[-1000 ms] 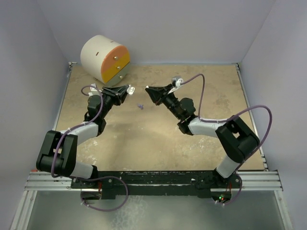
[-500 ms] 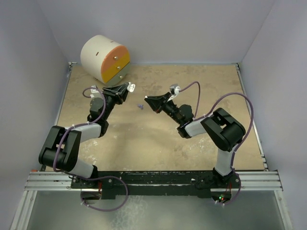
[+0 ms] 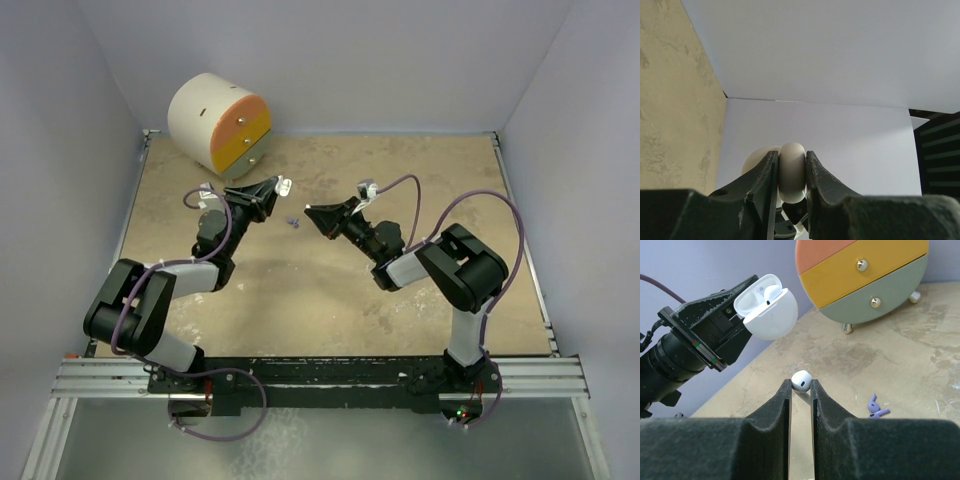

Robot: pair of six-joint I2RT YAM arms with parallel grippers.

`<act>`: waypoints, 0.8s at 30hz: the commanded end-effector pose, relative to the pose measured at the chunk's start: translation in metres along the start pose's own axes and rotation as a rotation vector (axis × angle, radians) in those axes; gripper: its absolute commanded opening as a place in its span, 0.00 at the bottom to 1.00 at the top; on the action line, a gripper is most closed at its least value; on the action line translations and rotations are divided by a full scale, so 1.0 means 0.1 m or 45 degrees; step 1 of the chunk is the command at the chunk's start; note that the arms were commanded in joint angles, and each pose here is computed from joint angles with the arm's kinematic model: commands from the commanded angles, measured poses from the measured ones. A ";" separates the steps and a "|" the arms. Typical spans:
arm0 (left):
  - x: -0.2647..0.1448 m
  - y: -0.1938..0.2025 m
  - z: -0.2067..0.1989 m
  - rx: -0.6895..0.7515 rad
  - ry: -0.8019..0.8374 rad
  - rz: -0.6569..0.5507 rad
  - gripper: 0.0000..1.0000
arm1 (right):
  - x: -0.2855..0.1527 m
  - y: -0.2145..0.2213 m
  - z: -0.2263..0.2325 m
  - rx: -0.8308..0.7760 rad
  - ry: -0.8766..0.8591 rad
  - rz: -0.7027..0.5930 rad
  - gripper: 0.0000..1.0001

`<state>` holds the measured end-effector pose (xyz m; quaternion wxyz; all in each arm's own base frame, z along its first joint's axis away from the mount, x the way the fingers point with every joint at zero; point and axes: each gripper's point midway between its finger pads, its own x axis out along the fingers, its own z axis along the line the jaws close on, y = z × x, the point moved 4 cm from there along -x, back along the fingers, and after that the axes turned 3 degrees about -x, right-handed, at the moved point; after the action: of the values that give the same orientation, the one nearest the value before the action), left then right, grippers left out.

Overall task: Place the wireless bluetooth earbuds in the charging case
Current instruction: Place the earbud in the charging case.

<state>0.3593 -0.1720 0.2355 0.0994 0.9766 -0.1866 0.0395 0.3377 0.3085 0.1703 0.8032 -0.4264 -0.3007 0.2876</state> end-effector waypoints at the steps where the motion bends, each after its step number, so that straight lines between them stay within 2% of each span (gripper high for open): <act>1: -0.03 0.03 -0.19 -0.030 0.113 -0.008 0.00 | -0.21 -1.18 0.69 -0.161 -0.389 -0.713 0.00; 8: -0.04 0.05 -0.15 -0.047 0.086 -0.010 0.00 | -0.34 -1.27 0.74 -0.222 -0.457 -0.840 0.00; 24: 0.02 0.06 -0.20 -0.048 0.076 -0.012 0.00 | -0.12 -1.56 0.91 -0.306 -0.599 -0.915 0.00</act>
<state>0.3569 -0.1749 0.2269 0.1080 0.9772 -0.1813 0.0212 0.3599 0.3155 0.1900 0.7980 -0.4210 -0.3339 0.2729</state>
